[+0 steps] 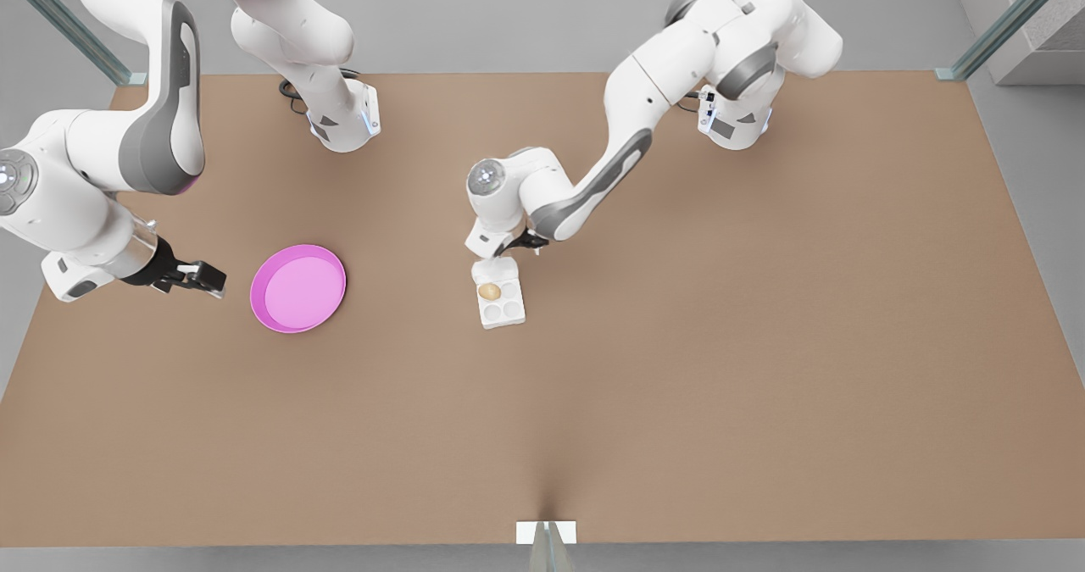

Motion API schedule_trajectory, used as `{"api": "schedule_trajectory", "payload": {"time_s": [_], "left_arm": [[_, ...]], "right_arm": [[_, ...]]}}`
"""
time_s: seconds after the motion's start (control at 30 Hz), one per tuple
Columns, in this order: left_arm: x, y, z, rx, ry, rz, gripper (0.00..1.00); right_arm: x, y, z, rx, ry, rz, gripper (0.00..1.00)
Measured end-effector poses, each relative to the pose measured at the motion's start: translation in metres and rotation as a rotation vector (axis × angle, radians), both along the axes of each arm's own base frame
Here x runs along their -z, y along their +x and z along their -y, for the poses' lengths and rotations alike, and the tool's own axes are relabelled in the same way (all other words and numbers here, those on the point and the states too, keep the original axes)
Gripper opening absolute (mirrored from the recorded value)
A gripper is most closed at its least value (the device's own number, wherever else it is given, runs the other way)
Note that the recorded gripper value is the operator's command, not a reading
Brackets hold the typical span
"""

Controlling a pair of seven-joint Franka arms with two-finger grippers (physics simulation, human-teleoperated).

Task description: Pack egg into the box and close the box lid

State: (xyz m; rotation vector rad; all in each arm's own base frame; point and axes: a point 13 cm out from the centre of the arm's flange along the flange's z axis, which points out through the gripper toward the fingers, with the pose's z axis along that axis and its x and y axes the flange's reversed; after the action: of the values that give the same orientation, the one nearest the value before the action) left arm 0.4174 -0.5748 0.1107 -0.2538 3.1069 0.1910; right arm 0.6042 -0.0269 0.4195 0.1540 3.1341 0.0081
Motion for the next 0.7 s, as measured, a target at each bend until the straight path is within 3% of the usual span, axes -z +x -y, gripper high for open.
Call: {"api": "schedule_trajectory", "payload": {"time_s": [0.33,0.37,0.47,0.57,0.63,0.7], "left_arm": [[-0.014,0.059,-0.026,-0.14,-0.037,0.033,1.0],[-0.034,0.086,-0.039,-0.177,-0.059,0.052,1.0],[-0.165,0.224,-0.194,-0.368,-0.085,0.172,1.0],[-0.216,0.288,-0.347,-0.363,0.057,0.244,1.0],[-0.259,0.277,-0.458,-0.517,-0.014,0.117,1.0],[-0.323,0.215,-0.507,-0.545,-0.059,0.088,1.0]], "right_arm": [[0.006,-0.001,-0.001,-0.04,0.001,-0.011,1.0],[0.007,0.0,-0.002,-0.045,0.002,-0.012,1.0],[0.01,0.0,-0.004,-0.056,0.002,-0.017,1.0],[0.012,0.0,-0.002,-0.059,0.003,-0.019,1.0],[0.016,0.002,-0.003,-0.064,0.005,-0.023,1.0],[0.018,0.003,-0.002,-0.066,0.006,-0.025,1.0]]}}
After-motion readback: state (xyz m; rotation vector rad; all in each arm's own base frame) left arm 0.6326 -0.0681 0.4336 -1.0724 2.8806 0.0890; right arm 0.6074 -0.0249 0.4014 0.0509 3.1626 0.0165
